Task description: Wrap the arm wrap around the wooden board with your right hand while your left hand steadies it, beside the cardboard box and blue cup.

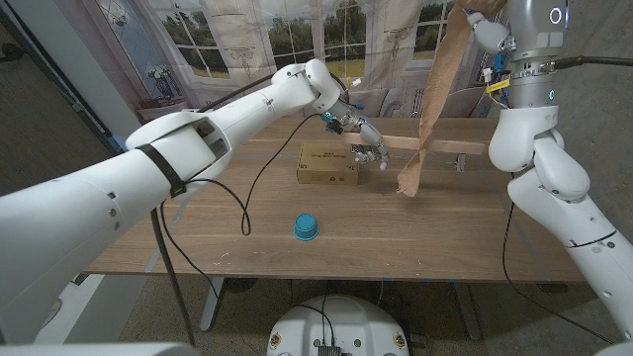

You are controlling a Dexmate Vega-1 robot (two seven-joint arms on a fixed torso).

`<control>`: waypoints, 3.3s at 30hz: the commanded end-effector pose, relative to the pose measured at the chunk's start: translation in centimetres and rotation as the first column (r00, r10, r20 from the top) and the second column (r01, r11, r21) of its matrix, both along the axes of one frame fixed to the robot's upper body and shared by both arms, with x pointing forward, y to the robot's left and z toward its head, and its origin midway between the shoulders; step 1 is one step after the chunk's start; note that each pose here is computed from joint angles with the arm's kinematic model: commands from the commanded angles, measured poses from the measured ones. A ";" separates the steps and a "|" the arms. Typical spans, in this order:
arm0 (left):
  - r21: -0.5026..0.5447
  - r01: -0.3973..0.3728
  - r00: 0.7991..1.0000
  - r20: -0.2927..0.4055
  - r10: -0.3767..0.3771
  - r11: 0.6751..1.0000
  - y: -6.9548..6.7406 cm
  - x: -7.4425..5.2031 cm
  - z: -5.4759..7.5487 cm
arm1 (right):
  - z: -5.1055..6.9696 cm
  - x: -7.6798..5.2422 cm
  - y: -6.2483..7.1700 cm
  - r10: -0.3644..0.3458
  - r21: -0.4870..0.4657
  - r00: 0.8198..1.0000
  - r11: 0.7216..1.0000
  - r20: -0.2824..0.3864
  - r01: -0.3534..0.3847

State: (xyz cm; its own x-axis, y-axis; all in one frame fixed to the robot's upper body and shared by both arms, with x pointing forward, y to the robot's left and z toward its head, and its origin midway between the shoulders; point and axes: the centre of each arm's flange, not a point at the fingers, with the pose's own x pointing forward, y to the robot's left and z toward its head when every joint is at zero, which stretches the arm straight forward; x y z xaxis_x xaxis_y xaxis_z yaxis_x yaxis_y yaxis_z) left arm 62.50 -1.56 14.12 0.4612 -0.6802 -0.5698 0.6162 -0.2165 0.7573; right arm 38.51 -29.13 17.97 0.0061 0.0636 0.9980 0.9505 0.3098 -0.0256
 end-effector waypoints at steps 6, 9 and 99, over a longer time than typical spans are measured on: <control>-0.023 0.008 1.000 0.003 -0.008 1.000 1.7 -0.3 0.8 | -0.4 1.3 -5.3 0.183 0.260 0.971 0.955 -0.154 -0.139; -0.026 0.006 1.000 0.003 -0.006 1.000 2.0 -0.2 0.9 | -0.7 1.5 -6.3 0.178 0.302 0.972 0.945 -0.152 -0.126; -0.070 0.067 0.996 0.065 -0.062 0.995 -0.3 0.7 1.3 | 5.4 5.1 -6.3 0.494 0.329 0.821 0.855 -0.287 -0.400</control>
